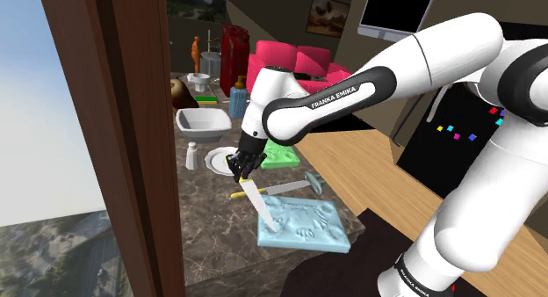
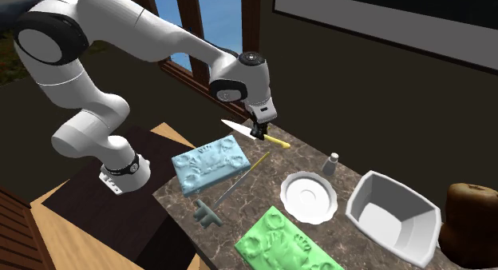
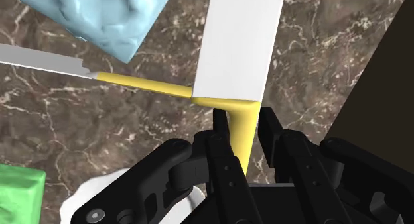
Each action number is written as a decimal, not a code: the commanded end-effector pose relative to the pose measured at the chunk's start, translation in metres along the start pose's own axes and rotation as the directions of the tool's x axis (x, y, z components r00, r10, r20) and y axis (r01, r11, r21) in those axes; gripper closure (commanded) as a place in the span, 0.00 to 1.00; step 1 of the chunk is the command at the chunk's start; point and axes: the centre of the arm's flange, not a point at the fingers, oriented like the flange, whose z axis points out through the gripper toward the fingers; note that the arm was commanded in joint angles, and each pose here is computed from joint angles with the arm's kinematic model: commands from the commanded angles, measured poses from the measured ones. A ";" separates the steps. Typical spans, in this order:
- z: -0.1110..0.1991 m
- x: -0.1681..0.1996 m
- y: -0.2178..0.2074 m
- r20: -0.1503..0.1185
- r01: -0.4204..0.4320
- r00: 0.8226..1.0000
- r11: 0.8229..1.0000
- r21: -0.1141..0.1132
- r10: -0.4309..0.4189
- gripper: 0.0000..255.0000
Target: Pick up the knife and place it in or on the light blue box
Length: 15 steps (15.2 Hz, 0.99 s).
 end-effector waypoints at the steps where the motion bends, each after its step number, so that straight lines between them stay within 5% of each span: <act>1: -0.005 -0.016 0.017 0.000 0.000 1.000 1.000 0.000 0.000 1.00; 15: -0.031 -0.127 0.143 0.000 0.000 1.000 1.000 0.000 0.000 1.00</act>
